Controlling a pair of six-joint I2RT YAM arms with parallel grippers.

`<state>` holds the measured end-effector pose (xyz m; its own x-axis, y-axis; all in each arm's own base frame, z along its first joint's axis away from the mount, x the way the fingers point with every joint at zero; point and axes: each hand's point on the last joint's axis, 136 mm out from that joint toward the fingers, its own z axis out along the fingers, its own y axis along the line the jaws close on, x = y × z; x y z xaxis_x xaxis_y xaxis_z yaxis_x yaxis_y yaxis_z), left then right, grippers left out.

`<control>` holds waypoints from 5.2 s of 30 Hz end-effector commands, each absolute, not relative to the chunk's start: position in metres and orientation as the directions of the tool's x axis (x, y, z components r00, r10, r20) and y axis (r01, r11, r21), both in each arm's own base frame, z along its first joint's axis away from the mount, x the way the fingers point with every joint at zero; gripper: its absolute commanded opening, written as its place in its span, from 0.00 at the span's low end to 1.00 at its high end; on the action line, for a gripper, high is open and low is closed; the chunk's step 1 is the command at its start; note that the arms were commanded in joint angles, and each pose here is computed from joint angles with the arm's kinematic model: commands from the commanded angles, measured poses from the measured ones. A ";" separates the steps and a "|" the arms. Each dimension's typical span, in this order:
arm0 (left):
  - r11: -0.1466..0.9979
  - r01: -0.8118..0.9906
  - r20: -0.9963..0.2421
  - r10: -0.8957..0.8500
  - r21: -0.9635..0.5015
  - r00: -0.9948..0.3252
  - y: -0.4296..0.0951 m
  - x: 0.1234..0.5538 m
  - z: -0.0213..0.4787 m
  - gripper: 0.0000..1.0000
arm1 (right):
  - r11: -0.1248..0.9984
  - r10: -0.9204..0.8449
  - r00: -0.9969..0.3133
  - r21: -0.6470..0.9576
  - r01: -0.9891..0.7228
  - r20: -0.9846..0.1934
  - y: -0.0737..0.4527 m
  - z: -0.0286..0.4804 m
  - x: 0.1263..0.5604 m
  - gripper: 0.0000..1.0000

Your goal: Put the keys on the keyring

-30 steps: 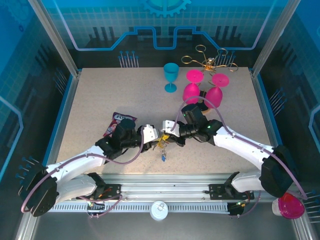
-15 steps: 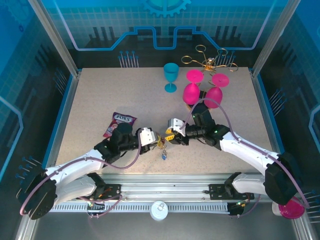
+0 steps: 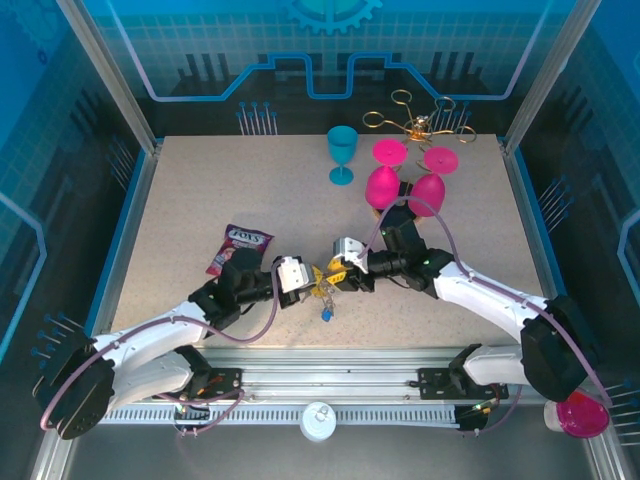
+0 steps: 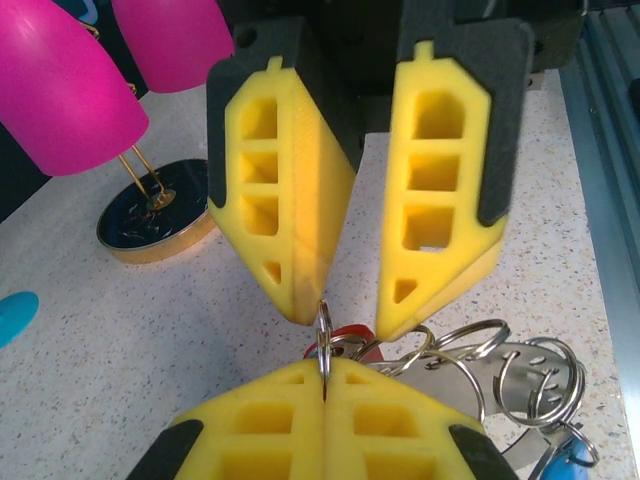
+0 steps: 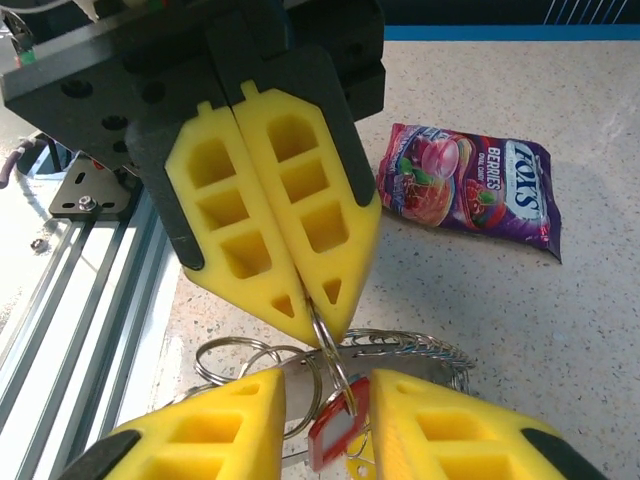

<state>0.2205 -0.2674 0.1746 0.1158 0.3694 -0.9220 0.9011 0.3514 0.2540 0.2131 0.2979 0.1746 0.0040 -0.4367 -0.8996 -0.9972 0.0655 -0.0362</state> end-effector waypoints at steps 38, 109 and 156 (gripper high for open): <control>0.305 0.911 -0.946 0.253 0.278 0.204 -0.275 0.209 0.203 0.00 | 0.063 -0.391 0.030 -0.059 -0.996 -0.920 0.302 0.188 0.215 0.25; 0.321 0.910 -0.924 0.355 0.260 0.139 -0.270 0.217 0.193 0.00 | 0.103 -0.432 0.032 -0.085 -0.991 -0.901 0.289 0.191 0.215 0.12; 0.338 0.910 -0.945 0.293 0.242 0.143 -0.276 0.221 0.205 0.10 | 0.053 -0.401 0.058 -0.086 -0.995 -0.914 0.302 0.197 0.216 0.00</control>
<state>0.2194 -0.2714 0.1895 0.1159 0.3320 -0.9361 0.9124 0.3369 0.2325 0.2148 0.3003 0.1899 0.0337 -0.3950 -0.9180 -0.9958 0.0651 -0.0646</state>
